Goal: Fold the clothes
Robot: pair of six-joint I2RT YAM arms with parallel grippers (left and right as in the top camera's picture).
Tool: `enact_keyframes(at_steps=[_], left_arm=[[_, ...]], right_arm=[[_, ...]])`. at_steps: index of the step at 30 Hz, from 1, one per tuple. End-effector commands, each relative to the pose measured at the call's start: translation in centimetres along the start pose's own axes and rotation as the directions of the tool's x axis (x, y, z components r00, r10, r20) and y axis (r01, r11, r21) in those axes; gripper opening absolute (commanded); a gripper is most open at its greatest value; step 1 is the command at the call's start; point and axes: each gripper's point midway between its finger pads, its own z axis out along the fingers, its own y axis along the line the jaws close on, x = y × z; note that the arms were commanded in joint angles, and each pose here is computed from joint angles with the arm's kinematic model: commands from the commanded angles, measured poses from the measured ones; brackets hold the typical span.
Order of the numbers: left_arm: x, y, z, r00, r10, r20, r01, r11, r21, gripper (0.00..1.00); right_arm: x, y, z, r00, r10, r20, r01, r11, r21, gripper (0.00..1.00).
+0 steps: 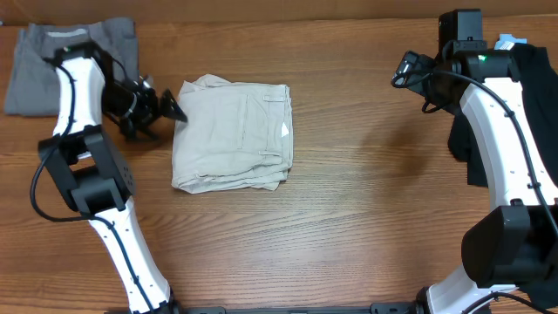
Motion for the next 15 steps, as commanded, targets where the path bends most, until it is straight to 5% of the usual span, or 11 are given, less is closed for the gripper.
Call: enact_keyframes(at_steps=[1, 10, 12, 15], left_arm=[[0.7, -0.6, 2.3, 0.998, 0.048, -0.033, -0.045, 0.997, 0.065, 1.0], [1.4, -0.9, 6.7, 0.994, 0.087, -0.065, -0.081, 0.993, 0.085, 0.99], [1.3, -1.2, 7.2, 0.993, 0.105, -0.061, -0.099, 0.992, 0.082, 0.94], [0.8, -1.7, 7.7, 0.991, 0.127, -0.045, -0.123, 0.99, 0.073, 0.7]], right_arm=[[-0.7, 0.3, -1.0, 1.0, 0.008, 0.028, -0.007, 1.0, -0.018, 1.0], [-0.7, 0.3, -1.0, 1.0, 0.008, 0.028, -0.007, 1.0, -0.018, 1.0], [-0.7, 0.2, -1.0, 1.0, 0.008, 0.028, -0.007, 1.0, -0.018, 1.0], [-0.7, 0.3, -1.0, 1.0, 0.008, 0.028, -0.007, 1.0, -0.018, 1.0]])
